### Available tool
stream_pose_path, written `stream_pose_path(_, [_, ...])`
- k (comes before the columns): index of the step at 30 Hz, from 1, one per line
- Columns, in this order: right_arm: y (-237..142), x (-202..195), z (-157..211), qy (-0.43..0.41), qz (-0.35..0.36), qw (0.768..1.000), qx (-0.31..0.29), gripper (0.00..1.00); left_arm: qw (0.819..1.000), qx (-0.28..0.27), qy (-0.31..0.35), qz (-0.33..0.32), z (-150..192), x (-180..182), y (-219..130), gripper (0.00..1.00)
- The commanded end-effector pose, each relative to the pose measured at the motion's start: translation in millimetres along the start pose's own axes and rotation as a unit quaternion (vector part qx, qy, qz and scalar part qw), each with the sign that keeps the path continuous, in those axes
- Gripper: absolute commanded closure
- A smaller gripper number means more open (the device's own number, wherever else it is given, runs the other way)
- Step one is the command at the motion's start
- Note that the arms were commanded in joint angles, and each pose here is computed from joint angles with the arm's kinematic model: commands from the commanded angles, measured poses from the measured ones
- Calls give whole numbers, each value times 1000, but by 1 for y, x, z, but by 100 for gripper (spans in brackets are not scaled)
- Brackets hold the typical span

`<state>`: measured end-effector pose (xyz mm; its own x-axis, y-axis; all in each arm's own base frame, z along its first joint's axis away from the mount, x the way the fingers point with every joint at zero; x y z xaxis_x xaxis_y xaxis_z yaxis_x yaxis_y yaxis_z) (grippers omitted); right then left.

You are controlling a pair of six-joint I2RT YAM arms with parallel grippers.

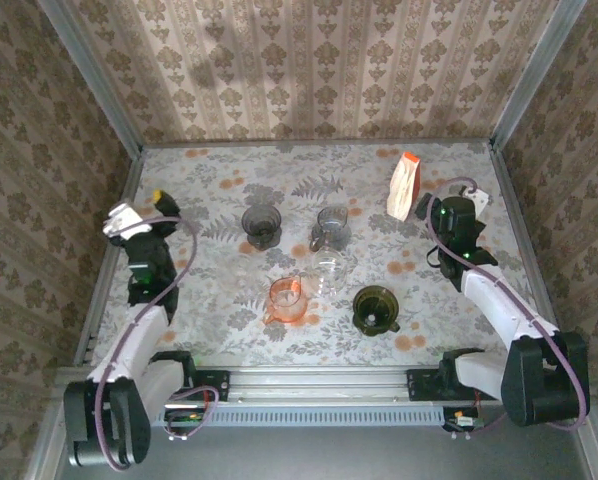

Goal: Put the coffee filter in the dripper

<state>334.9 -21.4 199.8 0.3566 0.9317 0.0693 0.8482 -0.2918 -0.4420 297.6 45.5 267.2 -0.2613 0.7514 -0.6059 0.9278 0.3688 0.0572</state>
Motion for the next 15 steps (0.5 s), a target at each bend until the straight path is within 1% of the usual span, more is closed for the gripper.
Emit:
stream_pose_path(1, [-10,20,-2,15,-64,997,36,0,991,26,-128,9,7,13,-9,0])
stream_pose_path(2, [-14,27,-3,9,-83,996,36,0,991,32,-131,25,5,11,-10,0])
stream_pose_path(4, [-27,43,-4,-14,-116,993,29,0,987,53,-148,18,5,10,-9,0])
stream_pose_path(6, [-43,63,-1,-43,-156,986,30,0,987,57,-149,20,1,6,-7,0])
stream_pose_path(8, [-57,80,2,-62,-192,979,40,0,983,56,-175,21,-2,5,-9,0])
stream_pose_path(10, [-72,96,9,-83,-227,969,56,0,975,72,-208,28,-3,2,-11,0])
stream_pose_path(13, [-95,118,23,-118,-273,952,78,0,969,134,-191,78,-1,-23,-10,0])
stream_pose_path(15, [-108,130,34,-147,-295,940,93,0,956,202,-181,111,8,-44,-11,1])
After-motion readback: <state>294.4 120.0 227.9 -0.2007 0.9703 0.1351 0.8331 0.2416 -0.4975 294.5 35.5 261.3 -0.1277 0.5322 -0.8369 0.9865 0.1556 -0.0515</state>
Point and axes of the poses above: each hand's point on the last joint's axis, 136 mm out from that joint toward the fingers, its own y axis out along the fingers, its own x axis along the line the jaws close on, z = x × y, the point moved 4 cm from there along -y, back along the fingers, and after that the axes turned 15 degrees about -y, right-handed, at the moved point
